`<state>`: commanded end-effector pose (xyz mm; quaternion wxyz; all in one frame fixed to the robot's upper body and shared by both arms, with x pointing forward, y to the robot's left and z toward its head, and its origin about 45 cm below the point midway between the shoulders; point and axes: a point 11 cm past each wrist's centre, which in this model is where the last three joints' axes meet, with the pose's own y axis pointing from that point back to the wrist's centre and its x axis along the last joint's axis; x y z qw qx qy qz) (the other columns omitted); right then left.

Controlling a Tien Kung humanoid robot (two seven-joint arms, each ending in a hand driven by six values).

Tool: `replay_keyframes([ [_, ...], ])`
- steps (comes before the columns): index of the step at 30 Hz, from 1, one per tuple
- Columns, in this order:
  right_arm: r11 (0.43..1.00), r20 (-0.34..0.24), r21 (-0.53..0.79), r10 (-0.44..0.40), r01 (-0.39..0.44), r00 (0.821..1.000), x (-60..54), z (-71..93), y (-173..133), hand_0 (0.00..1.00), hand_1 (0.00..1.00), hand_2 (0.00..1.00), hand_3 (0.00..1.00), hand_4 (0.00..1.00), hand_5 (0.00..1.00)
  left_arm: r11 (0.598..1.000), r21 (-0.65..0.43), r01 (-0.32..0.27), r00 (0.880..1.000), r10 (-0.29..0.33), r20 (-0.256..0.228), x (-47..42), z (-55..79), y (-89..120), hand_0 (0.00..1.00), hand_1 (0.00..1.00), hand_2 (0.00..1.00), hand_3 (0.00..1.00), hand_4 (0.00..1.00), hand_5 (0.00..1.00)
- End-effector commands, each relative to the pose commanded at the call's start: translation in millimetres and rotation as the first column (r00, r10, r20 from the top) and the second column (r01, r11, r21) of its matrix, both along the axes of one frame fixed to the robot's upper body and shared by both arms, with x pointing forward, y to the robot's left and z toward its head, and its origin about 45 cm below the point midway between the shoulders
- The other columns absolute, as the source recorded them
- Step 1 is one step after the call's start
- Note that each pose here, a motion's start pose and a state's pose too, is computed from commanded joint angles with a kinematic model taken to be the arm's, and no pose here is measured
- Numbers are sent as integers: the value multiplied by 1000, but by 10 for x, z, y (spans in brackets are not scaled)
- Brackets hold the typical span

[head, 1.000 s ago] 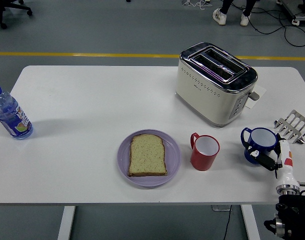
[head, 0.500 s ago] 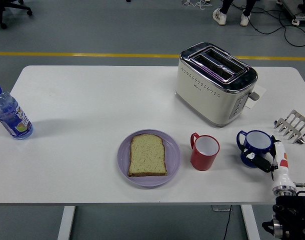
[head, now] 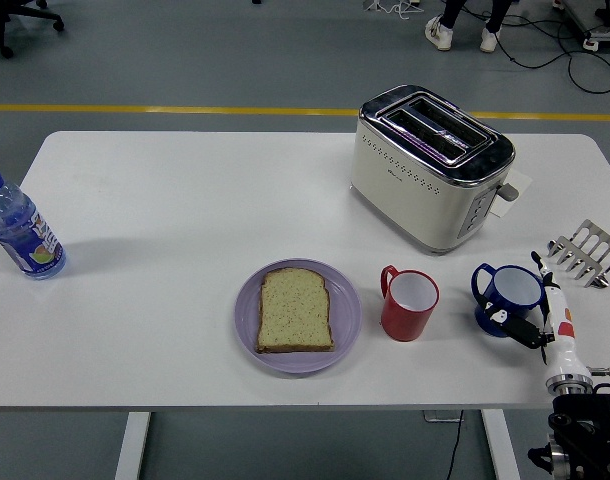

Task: Pick up the cup,pour liquid into bread,place the cup on the desk

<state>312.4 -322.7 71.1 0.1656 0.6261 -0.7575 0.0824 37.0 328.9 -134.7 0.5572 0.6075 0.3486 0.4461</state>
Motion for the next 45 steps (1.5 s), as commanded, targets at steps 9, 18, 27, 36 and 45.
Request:
replay_keyframes([
  [9, 1000, 62, 4, 3, -3, 998, -16, 192, -38, 968, 856, 998, 998, 956, 77, 1000, 0, 1, 1000, -1, 4, 19, 2, -1, 636, 645, 655, 551, 320, 837],
  [18, 1000, 227, -14, -1, 4, 974, 53, 784, -91, 967, 856, 994, 998, 953, 82, 1000, 1, 1, 1000, -1, 2, 14, 3, 7, 636, 645, 655, 551, 320, 836],
  [27, 1000, 365, 6, 4, -7, 931, 77, 1328, -35, 958, 846, 962, 998, 943, 112, 1000, 3, 5, 1000, -5, -7, -38, -2, 10, 636, 646, 655, 550, 320, 839],
  [36, 971, 432, 239, -85, -23, 898, 115, 1667, -135, 887, 791, 883, 886, 835, 203, 1000, 4, 11, 1000, -11, -15, -77, -6, 11, 636, 646, 655, 550, 321, 838],
  [45, 772, 360, 628, -171, -102, 917, 140, 1655, -293, 708, 623, 656, 636, 695, 314, 1000, 4, 17, 1000, -16, -22, -111, -9, 13, 637, 646, 655, 550, 320, 839],
])
